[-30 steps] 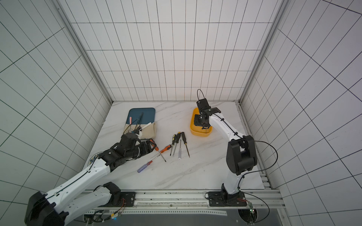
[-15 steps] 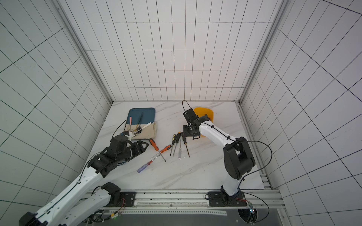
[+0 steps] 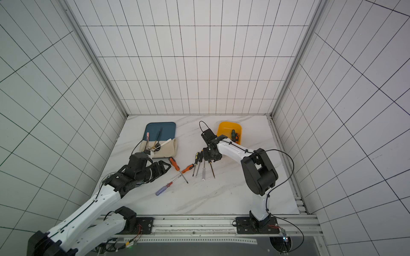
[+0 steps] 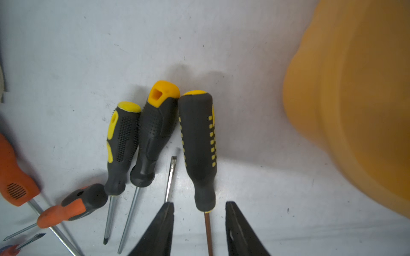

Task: Put the screwdriver on the desktop into the storage box
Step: Pick up the screwdriver from the center of the board.

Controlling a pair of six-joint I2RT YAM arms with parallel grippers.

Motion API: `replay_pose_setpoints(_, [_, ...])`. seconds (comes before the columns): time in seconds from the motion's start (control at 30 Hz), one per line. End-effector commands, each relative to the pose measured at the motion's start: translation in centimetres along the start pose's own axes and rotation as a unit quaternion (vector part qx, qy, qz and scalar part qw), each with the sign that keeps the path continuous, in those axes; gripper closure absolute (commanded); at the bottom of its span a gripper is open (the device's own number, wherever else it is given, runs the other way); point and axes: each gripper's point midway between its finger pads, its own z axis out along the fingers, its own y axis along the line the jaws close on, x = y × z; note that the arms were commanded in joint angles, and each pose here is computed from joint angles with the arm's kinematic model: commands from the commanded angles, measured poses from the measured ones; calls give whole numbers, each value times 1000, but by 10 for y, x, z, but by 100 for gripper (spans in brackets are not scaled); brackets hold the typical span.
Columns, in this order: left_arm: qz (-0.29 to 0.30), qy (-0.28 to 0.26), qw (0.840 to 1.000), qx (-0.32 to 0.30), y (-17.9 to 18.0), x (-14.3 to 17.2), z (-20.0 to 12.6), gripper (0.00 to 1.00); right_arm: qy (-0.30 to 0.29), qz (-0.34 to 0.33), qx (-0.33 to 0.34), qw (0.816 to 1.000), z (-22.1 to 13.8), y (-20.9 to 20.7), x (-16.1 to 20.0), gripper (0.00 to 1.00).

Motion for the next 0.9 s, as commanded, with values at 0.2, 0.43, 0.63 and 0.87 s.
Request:
replay_pose_setpoints(0.2, [5,13,999,36,-11,3,6,24,22,-7,14,1000,20,-1,7,60])
replay_pose_setpoints(0.43, [4,20,999,35,-10,5,10,24,30,-11,17,999,27,0,8,64])
replay_pose_setpoints(0.63, [5,20,999,36,-10,5,9,24,36,-14,19,999,33,1,8,70])
replay_pose_setpoints(0.87, [3,22,999,33,-8,6,10,24,40,-20,28,999,38,1,10,72])
